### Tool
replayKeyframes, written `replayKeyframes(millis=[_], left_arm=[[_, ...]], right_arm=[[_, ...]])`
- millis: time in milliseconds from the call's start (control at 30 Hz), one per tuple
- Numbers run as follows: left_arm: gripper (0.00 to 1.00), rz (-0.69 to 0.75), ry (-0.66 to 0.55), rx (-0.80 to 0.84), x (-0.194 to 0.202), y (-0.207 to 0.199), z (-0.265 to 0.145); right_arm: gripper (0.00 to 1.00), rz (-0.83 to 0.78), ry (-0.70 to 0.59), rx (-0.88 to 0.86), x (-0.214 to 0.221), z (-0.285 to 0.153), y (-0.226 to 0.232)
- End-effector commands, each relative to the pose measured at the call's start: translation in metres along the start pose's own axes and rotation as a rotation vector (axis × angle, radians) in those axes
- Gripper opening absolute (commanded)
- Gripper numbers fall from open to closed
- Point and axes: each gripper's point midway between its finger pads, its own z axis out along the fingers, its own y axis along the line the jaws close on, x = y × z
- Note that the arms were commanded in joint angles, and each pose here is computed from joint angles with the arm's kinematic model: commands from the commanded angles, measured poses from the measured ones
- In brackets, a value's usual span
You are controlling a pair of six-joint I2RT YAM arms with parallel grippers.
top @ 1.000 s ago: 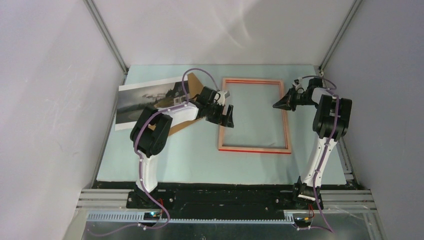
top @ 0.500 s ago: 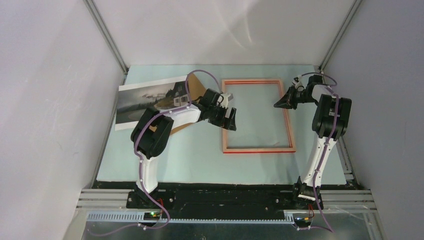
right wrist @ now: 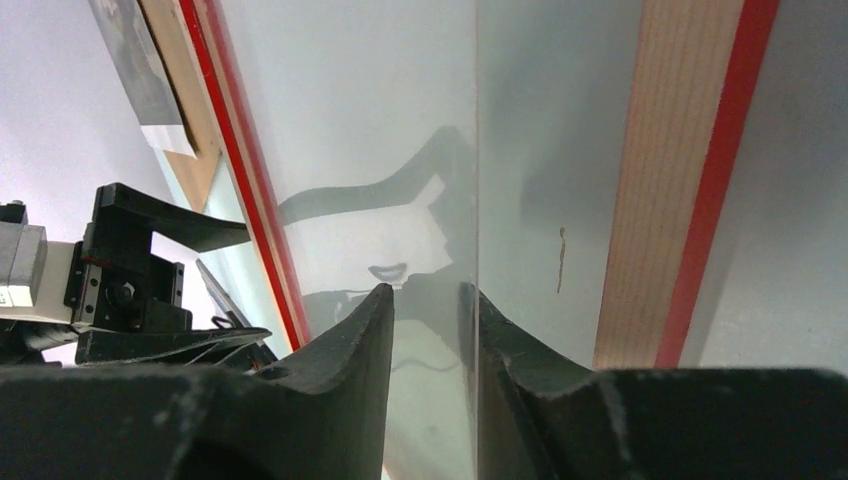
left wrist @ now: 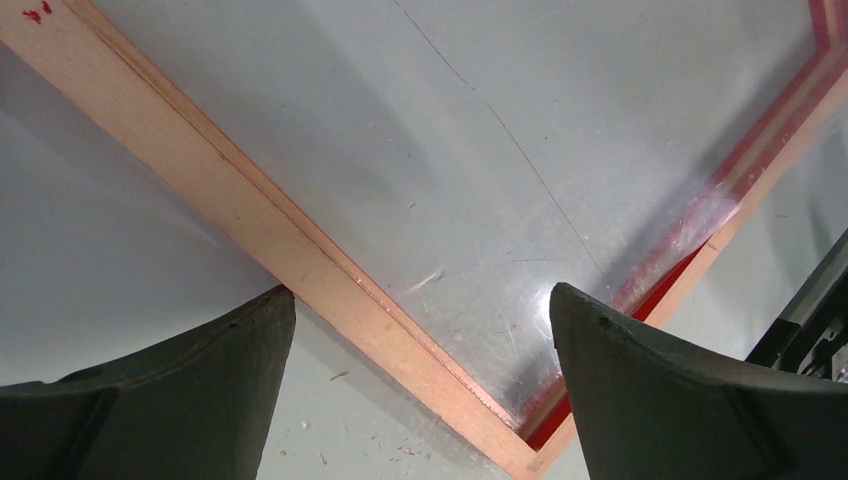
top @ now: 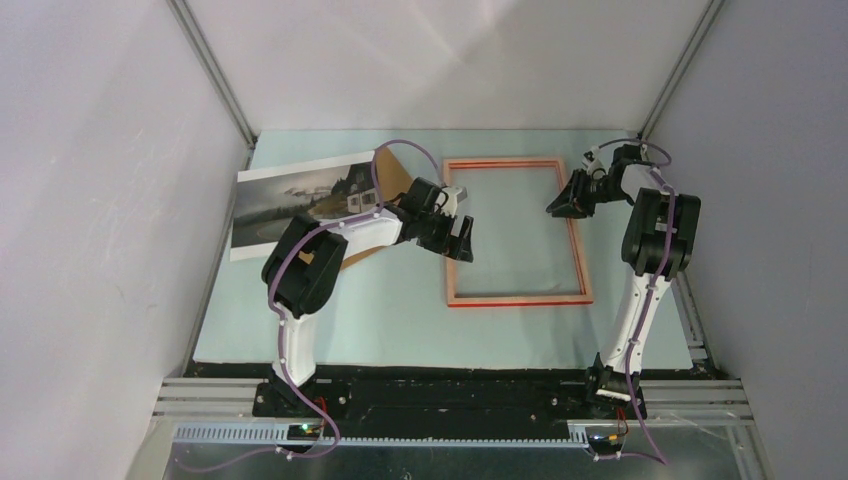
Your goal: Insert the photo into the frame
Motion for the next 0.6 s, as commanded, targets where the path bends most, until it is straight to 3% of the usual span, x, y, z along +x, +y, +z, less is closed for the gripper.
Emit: replayKeyframes(millis=[0,233,567], left_arm=[[1.00,0.049,-0.066,0.045,-0.020,-0.024,-0.014],[1.00,0.067,-0.091,0.036,-0.029,-0.027,-0.020],[1.00,0.164,-0.154,-0.102,-0.060,-0.013,-0.039]], right_arm=[[0.37,-0.051,0.006,0.019,-0.006,0.002,0.008],[0.41,-0.089,0.009,0.073,-0.007,0.001,0.007],[0.43,-0.084,0.015,0.092,-0.006,0.002,0.003]])
